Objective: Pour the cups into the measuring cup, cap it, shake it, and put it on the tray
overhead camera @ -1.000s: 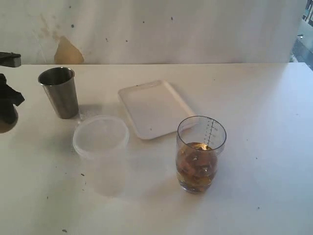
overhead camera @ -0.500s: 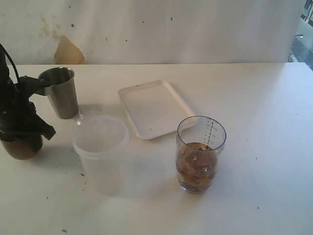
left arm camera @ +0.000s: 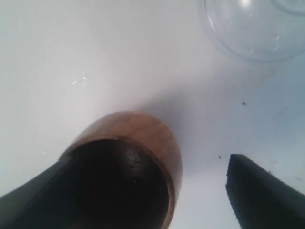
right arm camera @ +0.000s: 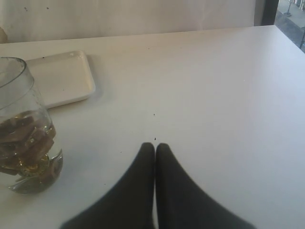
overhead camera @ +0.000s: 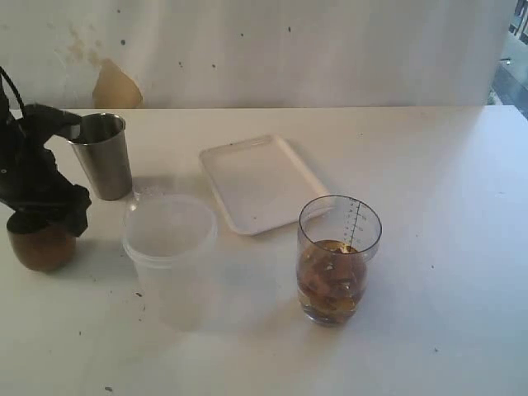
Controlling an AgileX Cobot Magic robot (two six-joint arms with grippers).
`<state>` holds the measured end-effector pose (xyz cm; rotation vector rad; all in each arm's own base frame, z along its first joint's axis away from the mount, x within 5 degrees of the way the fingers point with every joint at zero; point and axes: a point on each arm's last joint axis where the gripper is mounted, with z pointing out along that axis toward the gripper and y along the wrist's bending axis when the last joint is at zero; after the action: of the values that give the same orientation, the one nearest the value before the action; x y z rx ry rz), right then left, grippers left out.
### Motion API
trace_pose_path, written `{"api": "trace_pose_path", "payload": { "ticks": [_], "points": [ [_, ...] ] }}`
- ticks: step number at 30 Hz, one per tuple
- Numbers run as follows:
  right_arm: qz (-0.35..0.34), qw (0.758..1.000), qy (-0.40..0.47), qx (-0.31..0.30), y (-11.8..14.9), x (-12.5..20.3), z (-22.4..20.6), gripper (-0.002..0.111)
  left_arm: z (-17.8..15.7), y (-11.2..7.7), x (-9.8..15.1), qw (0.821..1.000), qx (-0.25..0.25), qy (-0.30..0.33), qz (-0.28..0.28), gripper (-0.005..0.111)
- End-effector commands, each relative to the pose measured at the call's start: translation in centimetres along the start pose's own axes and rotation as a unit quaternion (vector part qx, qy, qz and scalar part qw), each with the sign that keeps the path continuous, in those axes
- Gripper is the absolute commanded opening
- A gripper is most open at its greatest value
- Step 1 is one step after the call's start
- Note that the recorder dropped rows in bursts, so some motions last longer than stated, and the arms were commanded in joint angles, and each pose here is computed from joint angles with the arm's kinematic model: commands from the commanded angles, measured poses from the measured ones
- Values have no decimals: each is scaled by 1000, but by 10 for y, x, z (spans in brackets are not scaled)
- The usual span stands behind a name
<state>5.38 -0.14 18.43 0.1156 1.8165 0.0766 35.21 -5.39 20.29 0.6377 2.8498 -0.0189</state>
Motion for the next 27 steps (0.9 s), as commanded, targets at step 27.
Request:
{"api": "trace_pose_path", "payload": {
  "ticks": [27],
  "points": [
    [0, 1000, 0, 3, -1, 1, 0, 0, -95, -107, 134, 824, 209, -509, 137, 78]
  ]
}}
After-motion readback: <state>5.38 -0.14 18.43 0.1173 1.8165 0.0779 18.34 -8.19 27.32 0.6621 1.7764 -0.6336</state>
